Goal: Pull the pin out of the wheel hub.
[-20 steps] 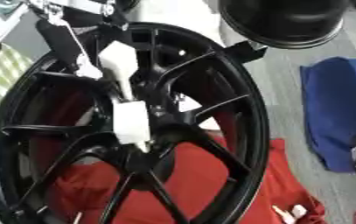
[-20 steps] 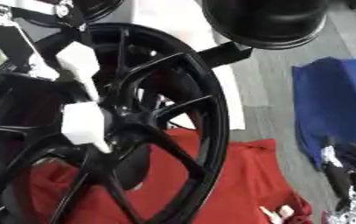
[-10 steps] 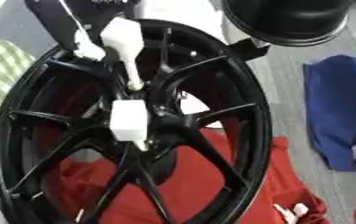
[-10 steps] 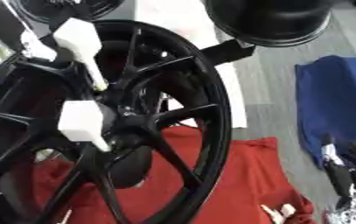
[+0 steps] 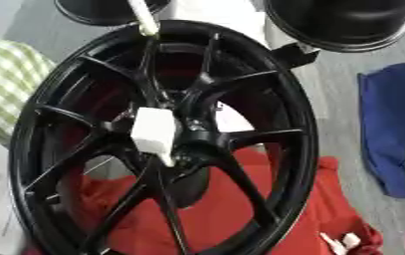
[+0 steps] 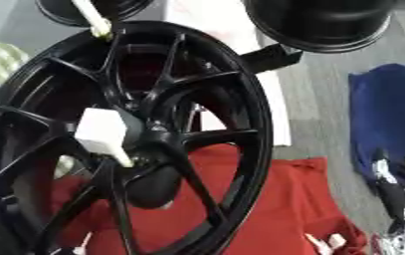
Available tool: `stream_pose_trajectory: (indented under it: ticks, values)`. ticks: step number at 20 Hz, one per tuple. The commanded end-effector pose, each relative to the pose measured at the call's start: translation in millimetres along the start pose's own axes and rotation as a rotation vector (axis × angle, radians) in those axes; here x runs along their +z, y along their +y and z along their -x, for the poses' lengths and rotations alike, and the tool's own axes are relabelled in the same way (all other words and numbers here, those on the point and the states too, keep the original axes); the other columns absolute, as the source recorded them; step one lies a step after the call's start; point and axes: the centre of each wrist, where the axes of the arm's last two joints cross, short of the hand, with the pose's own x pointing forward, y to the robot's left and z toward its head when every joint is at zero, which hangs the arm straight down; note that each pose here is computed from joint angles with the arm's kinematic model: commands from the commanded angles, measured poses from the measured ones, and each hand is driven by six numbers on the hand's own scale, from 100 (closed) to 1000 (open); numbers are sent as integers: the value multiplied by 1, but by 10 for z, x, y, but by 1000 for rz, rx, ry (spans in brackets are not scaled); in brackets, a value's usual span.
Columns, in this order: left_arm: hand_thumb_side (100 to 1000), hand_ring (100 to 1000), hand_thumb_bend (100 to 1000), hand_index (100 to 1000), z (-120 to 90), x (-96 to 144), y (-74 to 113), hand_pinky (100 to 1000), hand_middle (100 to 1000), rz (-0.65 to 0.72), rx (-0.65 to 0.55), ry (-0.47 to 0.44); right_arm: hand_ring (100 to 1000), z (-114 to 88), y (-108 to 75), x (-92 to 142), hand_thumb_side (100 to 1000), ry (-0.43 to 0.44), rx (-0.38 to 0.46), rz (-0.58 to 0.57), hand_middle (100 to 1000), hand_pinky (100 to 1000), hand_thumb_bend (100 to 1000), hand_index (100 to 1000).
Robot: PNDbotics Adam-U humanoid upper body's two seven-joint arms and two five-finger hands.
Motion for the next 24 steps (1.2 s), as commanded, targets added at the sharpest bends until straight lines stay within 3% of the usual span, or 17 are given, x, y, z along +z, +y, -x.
stream_pose_trajectory:
  ticks: [1, 5, 8, 14, 16, 17, 18, 19, 20, 21, 24]
  values:
    - [166, 373, 100, 378, 200, 337, 150, 455, 258, -90, 12, 120, 665, -26, -140, -115, 306, -19, 21, 38, 596, 569, 527, 667]
    - [156, 380, 100, 385, 721, 914, 99, 459, 263, -190, 96, 405, 664, 13, -199, -139, 306, -12, 29, 58, 596, 569, 526, 667]
    - [158, 382, 100, 396, 944, 1343, 62, 459, 270, -265, 113, 576, 664, 28, -204, -151, 306, -10, 29, 61, 596, 569, 526, 667]
    - [149, 398, 104, 452, 1212, 1724, -312, 441, 326, -393, 146, 739, 663, 47, -211, -166, 306, -7, 31, 65, 596, 570, 525, 666]
    - [100, 444, 164, 508, 1284, 1814, -480, 513, 382, -425, 147, 778, 662, 49, -201, -172, 305, -5, 27, 64, 595, 570, 526, 666]
    - [149, 467, 145, 536, 1316, 1844, -572, 546, 411, -430, 146, 800, 662, 52, -198, -172, 305, -3, 25, 63, 595, 569, 526, 666]
    - [145, 548, 160, 649, 1352, 1858, -678, 647, 501, -425, 148, 823, 662, 55, -196, -172, 305, -2, 24, 61, 595, 569, 526, 666]
    - [121, 723, 241, 816, 1411, 1853, -825, 784, 694, -401, 158, 853, 661, 59, -194, -171, 305, 0, 24, 58, 595, 569, 525, 666]
    - [169, 776, 331, 873, 1468, 1857, -968, 838, 766, -361, 162, 881, 661, 66, -195, -169, 306, 2, 26, 54, 595, 569, 525, 666]
    - [261, 784, 320, 892, 1503, 1867, -1089, 845, 778, -325, 154, 901, 661, 73, -197, -165, 306, 4, 29, 50, 595, 569, 525, 666]
    - [654, 776, 376, 908, 1514, 1955, -1324, 831, 775, -298, 150, 912, 660, 86, -196, -154, 306, 9, 31, 40, 595, 569, 524, 666]
